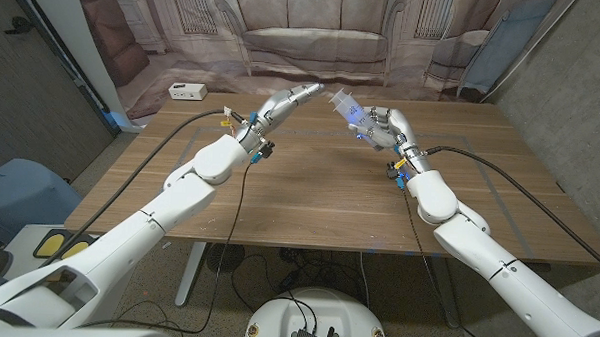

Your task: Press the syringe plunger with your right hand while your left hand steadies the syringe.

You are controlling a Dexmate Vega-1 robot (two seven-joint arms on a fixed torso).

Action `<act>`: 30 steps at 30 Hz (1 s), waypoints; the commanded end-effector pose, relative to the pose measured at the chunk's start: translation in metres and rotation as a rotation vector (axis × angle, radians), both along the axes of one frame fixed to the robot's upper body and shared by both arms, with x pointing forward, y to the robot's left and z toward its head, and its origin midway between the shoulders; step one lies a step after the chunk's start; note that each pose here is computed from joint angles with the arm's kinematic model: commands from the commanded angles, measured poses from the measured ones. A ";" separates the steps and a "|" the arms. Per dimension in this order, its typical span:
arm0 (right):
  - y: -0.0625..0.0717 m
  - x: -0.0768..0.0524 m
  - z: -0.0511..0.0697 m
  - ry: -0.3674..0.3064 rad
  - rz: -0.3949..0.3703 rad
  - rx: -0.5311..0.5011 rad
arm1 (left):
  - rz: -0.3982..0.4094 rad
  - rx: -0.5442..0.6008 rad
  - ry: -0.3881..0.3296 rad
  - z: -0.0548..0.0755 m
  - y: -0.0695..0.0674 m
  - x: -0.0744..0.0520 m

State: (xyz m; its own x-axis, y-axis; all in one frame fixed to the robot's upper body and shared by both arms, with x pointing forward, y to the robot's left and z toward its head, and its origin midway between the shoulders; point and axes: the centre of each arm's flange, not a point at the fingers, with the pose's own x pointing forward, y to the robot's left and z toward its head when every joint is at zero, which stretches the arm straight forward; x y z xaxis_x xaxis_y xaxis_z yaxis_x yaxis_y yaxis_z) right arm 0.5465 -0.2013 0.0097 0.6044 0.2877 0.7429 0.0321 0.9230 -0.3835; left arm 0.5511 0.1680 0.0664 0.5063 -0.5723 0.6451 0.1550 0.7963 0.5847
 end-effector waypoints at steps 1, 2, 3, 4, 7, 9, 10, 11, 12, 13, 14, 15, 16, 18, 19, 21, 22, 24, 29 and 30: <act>-0.002 -0.002 -0.001 0.005 -0.002 -0.005 | 0.024 -0.066 0.027 -0.004 0.017 0.001; -0.002 -0.003 -0.001 0.004 -0.003 -0.006 | 0.025 -0.073 0.030 -0.005 0.018 0.001; -0.002 -0.003 -0.001 0.004 -0.003 -0.006 | 0.025 -0.073 0.031 -0.005 0.018 0.001; -0.002 -0.003 0.000 0.004 -0.003 -0.008 | 0.027 -0.086 0.035 -0.006 0.022 0.001; -0.002 -0.004 0.001 0.002 -0.005 -0.015 | 0.034 -0.100 0.043 -0.007 0.026 0.001; -0.002 -0.005 0.002 0.000 -0.006 -0.021 | 0.034 -0.112 0.051 -0.009 0.029 0.001; -0.002 -0.005 0.002 0.001 -0.006 -0.019 | 0.032 -0.118 0.056 -0.010 0.030 0.002; -0.002 -0.005 0.002 0.001 -0.006 -0.022 | 0.031 -0.125 0.060 -0.010 0.031 0.002; -0.001 -0.005 0.003 0.002 -0.007 -0.022 | 0.031 -0.130 0.063 -0.011 0.032 0.002; -0.001 -0.005 0.003 0.004 -0.008 -0.026 | 0.032 -0.133 0.065 -0.012 0.033 0.002; -0.001 -0.006 0.003 0.009 -0.008 -0.030 | 0.033 -0.135 0.066 -0.012 0.033 0.002; -0.001 -0.006 0.004 0.014 -0.010 -0.034 | 0.034 -0.137 0.067 -0.012 0.034 0.002; -0.001 -0.006 0.004 0.017 -0.011 -0.033 | 0.035 -0.138 0.067 -0.012 0.035 0.002; -0.001 -0.006 0.004 0.022 -0.014 -0.042 | 0.036 -0.143 0.068 -0.012 0.036 0.003; -0.001 -0.006 0.004 0.024 -0.017 -0.041 | 0.035 -0.147 0.070 -0.012 0.037 0.003; -0.002 -0.006 0.004 0.026 -0.020 -0.043 | 0.028 -0.160 0.076 -0.013 0.038 0.004; -0.002 -0.006 0.004 0.025 -0.023 -0.046 | 0.025 -0.165 0.079 -0.013 0.039 0.004; -0.003 -0.006 0.003 0.029 -0.026 -0.047 | 0.027 -0.172 0.086 -0.013 0.041 0.006; -0.004 -0.006 0.004 0.049 -0.038 -0.077 | 0.028 -0.188 0.102 -0.015 0.046 0.009; -0.004 -0.007 0.004 0.050 -0.042 -0.081 | 0.030 -0.189 0.102 -0.015 0.047 0.009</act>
